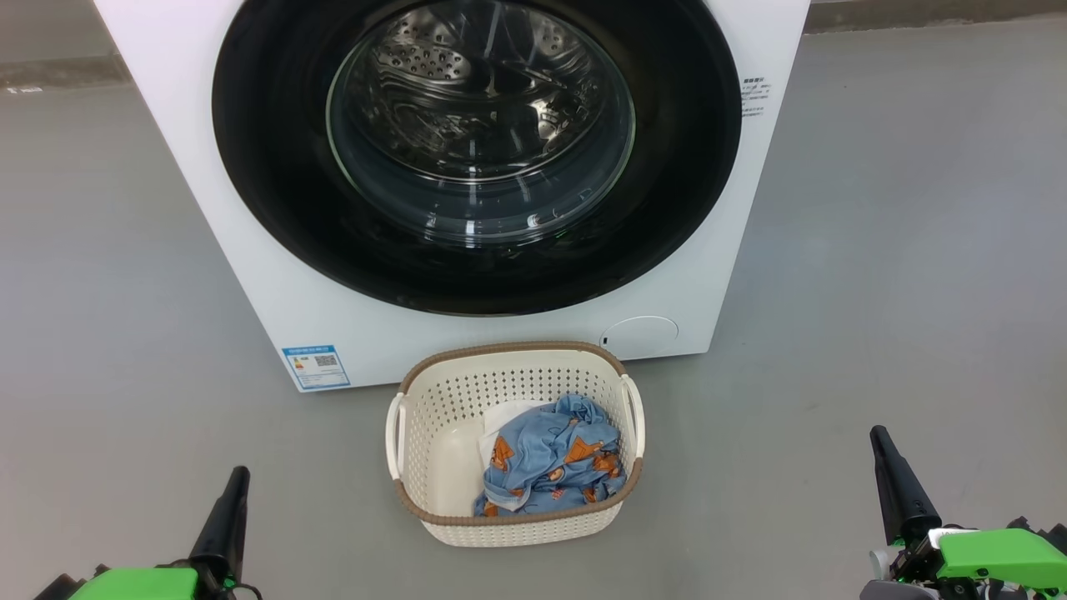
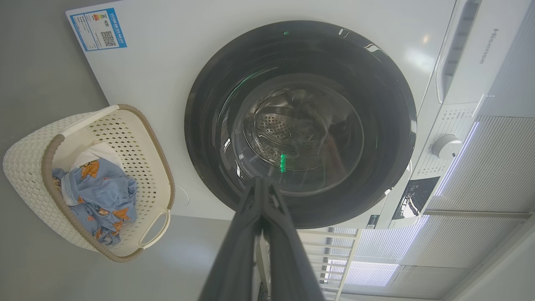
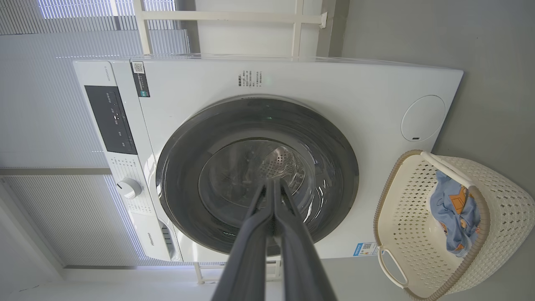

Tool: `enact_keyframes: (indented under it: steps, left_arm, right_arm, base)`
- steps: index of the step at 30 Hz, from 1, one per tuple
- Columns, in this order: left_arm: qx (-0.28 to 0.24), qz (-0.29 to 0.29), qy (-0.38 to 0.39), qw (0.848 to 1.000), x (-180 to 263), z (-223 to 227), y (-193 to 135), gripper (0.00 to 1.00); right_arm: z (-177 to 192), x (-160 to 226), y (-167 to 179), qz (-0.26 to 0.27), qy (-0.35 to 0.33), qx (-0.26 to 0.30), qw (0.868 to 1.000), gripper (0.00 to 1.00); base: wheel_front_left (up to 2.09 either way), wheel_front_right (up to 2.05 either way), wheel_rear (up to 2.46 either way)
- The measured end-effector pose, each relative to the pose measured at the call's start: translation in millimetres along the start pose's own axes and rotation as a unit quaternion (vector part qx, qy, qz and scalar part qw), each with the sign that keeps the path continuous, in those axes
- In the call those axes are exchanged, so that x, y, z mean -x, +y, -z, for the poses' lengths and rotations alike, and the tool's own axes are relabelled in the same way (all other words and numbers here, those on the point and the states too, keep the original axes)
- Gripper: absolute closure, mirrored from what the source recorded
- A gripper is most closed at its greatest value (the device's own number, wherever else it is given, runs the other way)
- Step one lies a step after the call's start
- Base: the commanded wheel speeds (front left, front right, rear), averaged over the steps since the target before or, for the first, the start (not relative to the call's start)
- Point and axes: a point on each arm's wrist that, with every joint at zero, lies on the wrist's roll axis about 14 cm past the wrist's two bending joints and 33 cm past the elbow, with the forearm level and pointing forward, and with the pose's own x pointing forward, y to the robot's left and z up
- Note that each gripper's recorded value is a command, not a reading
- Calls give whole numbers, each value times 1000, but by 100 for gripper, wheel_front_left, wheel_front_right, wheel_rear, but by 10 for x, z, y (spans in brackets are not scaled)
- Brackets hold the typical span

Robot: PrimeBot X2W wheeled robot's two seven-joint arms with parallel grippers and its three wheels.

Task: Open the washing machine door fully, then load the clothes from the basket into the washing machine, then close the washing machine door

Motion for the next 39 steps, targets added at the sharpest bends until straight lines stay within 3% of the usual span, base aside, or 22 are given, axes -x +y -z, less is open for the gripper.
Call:
enact_keyframes:
  steps: [18, 19, 25, 39]
  left_arm:
    - [0, 0, 0, 1000, 0, 0, 1, 100]
    - [1, -2, 0, 1000, 4, 4, 16, 0]
    - [16, -51, 2, 999, 146, 79, 348, 0]
    - [-23, -41, 0, 999, 116, 51, 270, 0]
  right_arm:
    - [1, 0, 0, 0, 0, 0, 1000, 100]
    - [0, 5, -16, 2, 0, -1, 1000, 0]
    - [9, 150, -349, 51, -4, -8, 999, 0]
    - [-10, 130, -296, 45, -12, 34, 998, 0]
  base:
    - [0, 0, 0]
    - [0, 0, 0]
    - [0, 0, 0]
    - [0, 0, 0]
